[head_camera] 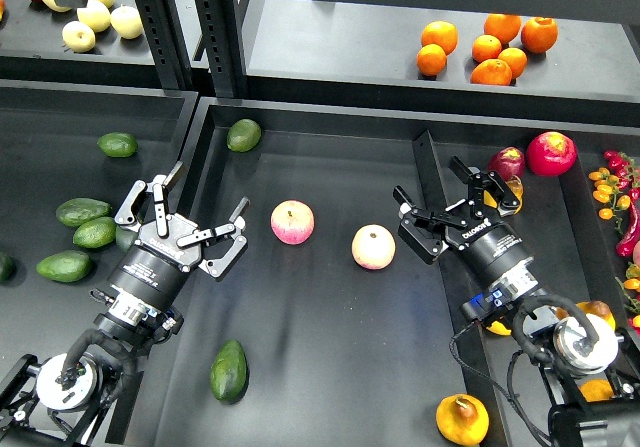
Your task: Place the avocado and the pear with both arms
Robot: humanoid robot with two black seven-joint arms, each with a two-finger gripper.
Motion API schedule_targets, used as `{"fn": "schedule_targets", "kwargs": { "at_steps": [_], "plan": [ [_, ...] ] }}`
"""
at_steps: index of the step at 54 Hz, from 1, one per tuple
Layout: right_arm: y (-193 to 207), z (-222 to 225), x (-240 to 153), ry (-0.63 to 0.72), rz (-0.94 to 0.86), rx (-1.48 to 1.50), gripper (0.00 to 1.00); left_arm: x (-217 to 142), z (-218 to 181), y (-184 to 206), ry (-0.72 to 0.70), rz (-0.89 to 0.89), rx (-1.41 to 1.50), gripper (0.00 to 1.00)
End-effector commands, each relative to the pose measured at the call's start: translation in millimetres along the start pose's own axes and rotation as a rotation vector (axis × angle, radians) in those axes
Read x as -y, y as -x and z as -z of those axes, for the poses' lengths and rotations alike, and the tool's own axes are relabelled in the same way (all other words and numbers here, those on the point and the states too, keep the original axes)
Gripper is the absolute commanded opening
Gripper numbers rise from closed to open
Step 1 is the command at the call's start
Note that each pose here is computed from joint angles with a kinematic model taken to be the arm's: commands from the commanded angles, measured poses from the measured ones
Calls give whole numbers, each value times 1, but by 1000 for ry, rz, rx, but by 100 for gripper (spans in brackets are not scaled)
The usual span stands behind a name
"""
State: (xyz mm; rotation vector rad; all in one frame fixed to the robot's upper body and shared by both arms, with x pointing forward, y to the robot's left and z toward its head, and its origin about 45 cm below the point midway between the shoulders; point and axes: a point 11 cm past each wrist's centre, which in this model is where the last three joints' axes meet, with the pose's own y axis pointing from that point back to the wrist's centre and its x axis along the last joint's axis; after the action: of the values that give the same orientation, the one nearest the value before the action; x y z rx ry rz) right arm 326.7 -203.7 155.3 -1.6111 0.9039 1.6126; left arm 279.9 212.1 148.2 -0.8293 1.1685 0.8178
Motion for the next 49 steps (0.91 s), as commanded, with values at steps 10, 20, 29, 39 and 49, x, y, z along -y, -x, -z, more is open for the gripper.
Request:
{"fn": "schedule_targets", "kwargs": {
  "at_steps": [10,20,29,39,49],
  "plan": [
    [-11,-1,-12,-14,-22,18,100,0,9,-3,-29,-8,-11,100],
    [-15,-2,-17,-22,-30,25,100,1,8,1,-26,5,-12,100],
    [-15,-2,-17,-22,-31,25,100,-2,6,-1,-18,-2,-16,100],
    [-17,-5,-17,-12,-35,27,100,-2,9,1,-31,3,-19,100],
    [-16,-6,-16,-9,-36,27,100,11,11,6,-59,25,-8,100]
  ]
}}
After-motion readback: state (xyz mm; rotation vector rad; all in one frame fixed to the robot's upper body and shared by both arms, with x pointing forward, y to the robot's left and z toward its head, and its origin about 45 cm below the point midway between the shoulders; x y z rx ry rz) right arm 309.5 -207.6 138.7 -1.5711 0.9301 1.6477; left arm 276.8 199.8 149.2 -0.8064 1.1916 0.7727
